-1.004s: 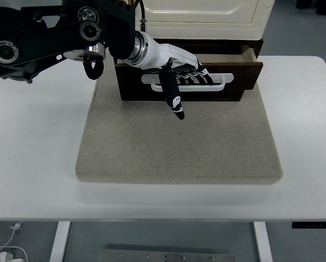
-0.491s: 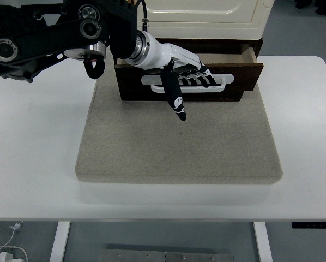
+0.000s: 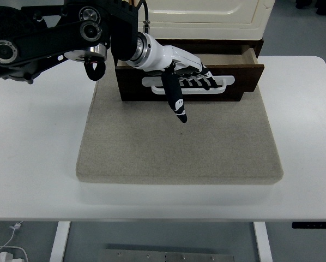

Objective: Open the drawer under the combination cabinet

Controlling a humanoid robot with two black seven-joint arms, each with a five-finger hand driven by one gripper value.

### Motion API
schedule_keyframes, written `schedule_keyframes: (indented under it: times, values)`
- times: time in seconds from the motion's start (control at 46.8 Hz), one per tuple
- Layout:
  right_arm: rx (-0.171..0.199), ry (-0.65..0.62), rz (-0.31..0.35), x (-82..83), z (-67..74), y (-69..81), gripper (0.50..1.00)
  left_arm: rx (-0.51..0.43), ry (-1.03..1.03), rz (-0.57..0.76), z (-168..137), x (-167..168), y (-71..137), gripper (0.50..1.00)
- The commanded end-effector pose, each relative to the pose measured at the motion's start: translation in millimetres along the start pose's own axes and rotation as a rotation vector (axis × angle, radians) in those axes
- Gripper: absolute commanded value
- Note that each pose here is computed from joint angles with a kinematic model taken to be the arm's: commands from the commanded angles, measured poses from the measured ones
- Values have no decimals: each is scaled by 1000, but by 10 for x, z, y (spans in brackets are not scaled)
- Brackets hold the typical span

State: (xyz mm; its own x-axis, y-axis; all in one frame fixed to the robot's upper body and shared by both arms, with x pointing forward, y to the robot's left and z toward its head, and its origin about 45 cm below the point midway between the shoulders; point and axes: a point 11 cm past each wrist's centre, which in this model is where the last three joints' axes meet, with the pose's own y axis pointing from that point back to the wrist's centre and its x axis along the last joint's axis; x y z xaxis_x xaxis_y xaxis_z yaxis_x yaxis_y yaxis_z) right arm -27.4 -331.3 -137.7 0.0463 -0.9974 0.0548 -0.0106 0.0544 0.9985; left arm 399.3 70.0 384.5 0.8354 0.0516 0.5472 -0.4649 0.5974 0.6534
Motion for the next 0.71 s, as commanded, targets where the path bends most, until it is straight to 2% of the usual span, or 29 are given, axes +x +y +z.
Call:
schedule_keyframes:
  times: [0.0, 0.684]
  values:
    - [0, 1, 0, 0, 0, 0, 928, -2, -2, -1, 8, -2, 2, 1000]
    - [0, 1, 0, 0, 0, 0, 928, -7, 23, 31, -38, 108, 94, 1000]
